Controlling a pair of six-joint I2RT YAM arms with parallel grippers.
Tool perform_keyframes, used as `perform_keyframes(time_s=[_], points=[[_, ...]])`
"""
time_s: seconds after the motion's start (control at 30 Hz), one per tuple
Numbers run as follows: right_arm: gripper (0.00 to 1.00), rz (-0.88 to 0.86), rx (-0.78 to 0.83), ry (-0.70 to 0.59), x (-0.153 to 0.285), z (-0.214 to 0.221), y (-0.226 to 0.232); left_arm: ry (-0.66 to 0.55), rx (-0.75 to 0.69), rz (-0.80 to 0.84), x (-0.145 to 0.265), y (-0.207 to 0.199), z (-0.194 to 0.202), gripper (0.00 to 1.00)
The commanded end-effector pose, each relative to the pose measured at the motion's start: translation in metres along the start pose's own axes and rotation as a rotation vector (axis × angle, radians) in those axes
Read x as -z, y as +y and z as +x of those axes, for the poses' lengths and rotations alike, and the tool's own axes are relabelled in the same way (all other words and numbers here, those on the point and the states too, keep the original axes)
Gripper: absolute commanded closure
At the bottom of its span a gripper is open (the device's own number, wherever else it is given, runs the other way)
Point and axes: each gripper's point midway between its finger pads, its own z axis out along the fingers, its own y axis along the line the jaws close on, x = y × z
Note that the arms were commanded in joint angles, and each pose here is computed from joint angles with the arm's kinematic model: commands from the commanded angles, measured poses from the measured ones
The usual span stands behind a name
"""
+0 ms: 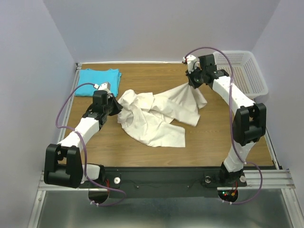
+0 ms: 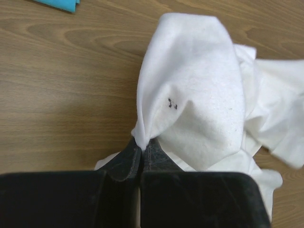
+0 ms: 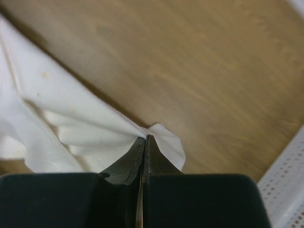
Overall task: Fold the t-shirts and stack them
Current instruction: Flatten the tshirt out
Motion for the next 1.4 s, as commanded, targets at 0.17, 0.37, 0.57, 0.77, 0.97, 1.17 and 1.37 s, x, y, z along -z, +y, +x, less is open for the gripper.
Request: perform_keyframes(time_s=[0.17, 0.37, 0.57, 0.77, 0.97, 1.17, 1.37], points=[[0.99, 0.453, -0.182, -0.025, -0.035, -0.014, -0.099, -0.074, -0.026, -0.003, -0.007, -0.002, -0.029, 1.00], [0.99, 0.707, -0.245, -0.094, -0.025, -0.024, -0.146, -0.093, -0.024, -0.063, -0.015, 0.008, -0.040, 1.00], [0.17, 0.507, -0.166, -0.207, -0.003, -0.059, -0.113, -0.134, -0.045, -0.055, -0.010, 0.000, -0.062, 0.54], [0.01, 0.142, 0.130, -0.249, 0.028, -0.043, -0.028, -0.244, -0.123, -0.030, 0.027, -0.015, -0.095, 0.21], [0.04, -0.308, 0.251, -0.119, 0.030, 0.036, 0.067, -0.187, -0.253, 0.267, 0.061, -0.071, -0.070, 0.21], [0.11, -0.540, 0.188, -0.042, 0.030, 0.075, 0.113, -0.043, -0.284, 0.390, 0.063, -0.113, -0.001, 0.21], [0.15, -0.309, 0.186, 0.109, -0.003, 0.098, 0.068, 0.067, -0.267, 0.457, 0.056, -0.148, 0.062, 0.22]])
